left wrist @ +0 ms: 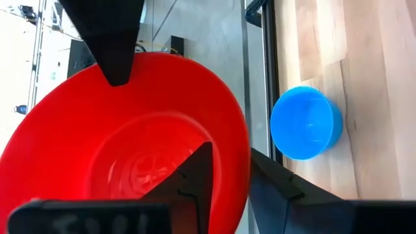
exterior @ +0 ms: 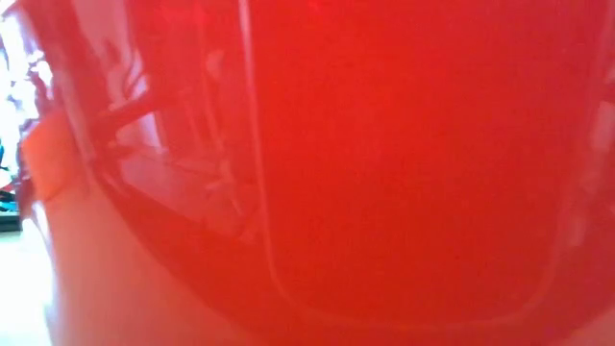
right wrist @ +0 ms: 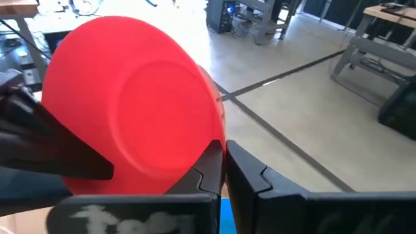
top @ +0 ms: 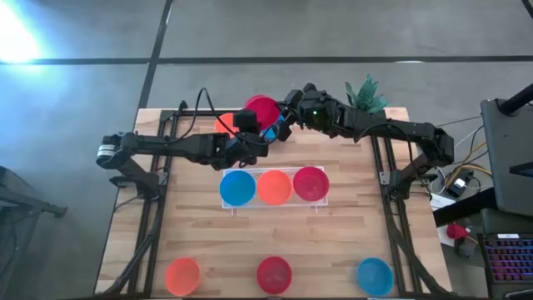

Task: Pick & Place Mini bowls
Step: Stack the top red bowl on the red bowl on the shelf

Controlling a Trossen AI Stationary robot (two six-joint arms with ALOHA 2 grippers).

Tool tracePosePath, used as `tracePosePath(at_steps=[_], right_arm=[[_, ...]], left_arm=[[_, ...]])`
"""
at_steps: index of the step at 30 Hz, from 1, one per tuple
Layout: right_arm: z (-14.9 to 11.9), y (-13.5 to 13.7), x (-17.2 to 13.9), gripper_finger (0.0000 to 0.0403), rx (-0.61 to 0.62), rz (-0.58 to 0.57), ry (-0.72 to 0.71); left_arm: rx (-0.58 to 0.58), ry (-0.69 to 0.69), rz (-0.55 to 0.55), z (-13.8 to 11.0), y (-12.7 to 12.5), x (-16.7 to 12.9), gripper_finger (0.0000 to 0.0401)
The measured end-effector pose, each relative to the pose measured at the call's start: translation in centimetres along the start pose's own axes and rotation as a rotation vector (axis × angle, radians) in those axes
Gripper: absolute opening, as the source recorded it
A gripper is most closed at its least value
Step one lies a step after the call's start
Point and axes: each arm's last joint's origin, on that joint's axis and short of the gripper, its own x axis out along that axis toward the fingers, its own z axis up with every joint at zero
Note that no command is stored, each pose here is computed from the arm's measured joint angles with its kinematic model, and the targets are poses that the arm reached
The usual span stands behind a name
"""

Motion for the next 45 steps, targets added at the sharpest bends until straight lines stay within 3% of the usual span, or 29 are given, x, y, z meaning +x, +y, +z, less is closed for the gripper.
tracePosePath(at_steps=[17, 27, 36, 45], right_arm=[[-0.4, -3.5, 0.4, 0.0008, -0.005, -0.205, 0.072], [0.9, -6.2, -5.4, 0.0008, 0.091, -0.217, 0.098], [0.2, -8.1, -12.3, 0.0008, 0.313, 0.018, 0.254], [-1.5, -7.6, -14.5, 0.0008, 0.407, 0.28, 0.519]], left_arm=[[-0.055, 0.0, 0.001, 0.0, 0.0, -0.1, 0.009], [-0.315, -0.009, 0.002, -0.1, 0.3, -0.4, 0.009], [-0.573, -0.03, 0.012, -0.6, 1.4, -1.2, 0.009], [-0.677, -0.053, 0.021, -0.9, 2.3, -2.0, 0.009]])
